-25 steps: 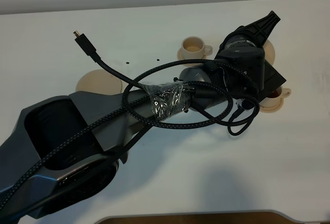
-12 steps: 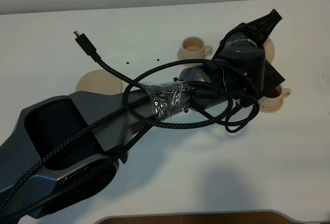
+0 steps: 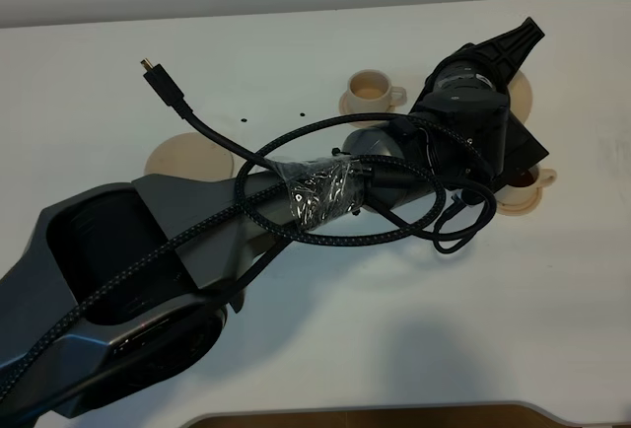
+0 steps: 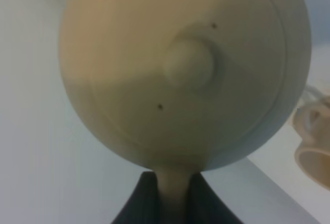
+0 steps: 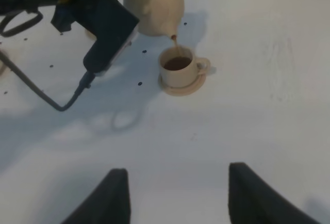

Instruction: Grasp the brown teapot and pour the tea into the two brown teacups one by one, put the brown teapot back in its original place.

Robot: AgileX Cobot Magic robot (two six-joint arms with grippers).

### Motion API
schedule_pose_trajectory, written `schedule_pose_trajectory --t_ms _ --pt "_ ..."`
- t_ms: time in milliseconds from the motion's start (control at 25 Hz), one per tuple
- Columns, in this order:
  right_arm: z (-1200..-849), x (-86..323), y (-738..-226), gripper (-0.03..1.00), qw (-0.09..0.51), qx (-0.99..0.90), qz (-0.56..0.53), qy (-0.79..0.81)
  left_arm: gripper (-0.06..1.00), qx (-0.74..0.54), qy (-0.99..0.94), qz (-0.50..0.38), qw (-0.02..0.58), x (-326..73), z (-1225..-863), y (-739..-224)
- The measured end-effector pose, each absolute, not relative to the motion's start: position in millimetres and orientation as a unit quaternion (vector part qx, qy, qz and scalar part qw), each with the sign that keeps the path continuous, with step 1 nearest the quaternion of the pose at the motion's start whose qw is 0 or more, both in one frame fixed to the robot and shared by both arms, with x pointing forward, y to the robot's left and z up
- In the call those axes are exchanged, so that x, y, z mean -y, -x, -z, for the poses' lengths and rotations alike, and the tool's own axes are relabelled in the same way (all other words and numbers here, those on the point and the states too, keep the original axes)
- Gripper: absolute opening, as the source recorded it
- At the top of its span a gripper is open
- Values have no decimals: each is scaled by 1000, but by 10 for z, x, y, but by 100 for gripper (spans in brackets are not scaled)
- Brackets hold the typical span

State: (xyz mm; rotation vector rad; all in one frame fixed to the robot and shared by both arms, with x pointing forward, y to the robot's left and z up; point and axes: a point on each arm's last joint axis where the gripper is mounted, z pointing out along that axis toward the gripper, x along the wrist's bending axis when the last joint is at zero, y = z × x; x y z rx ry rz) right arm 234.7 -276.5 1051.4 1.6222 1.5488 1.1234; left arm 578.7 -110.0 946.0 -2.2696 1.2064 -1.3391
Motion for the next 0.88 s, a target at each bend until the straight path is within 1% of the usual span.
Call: schedule_pose_trajectory --t_ms 880 --pt "-10514 2765 -2347 45 311 -587 -426 -615 14 -437 755 470 134 1118 -9481 -5800"
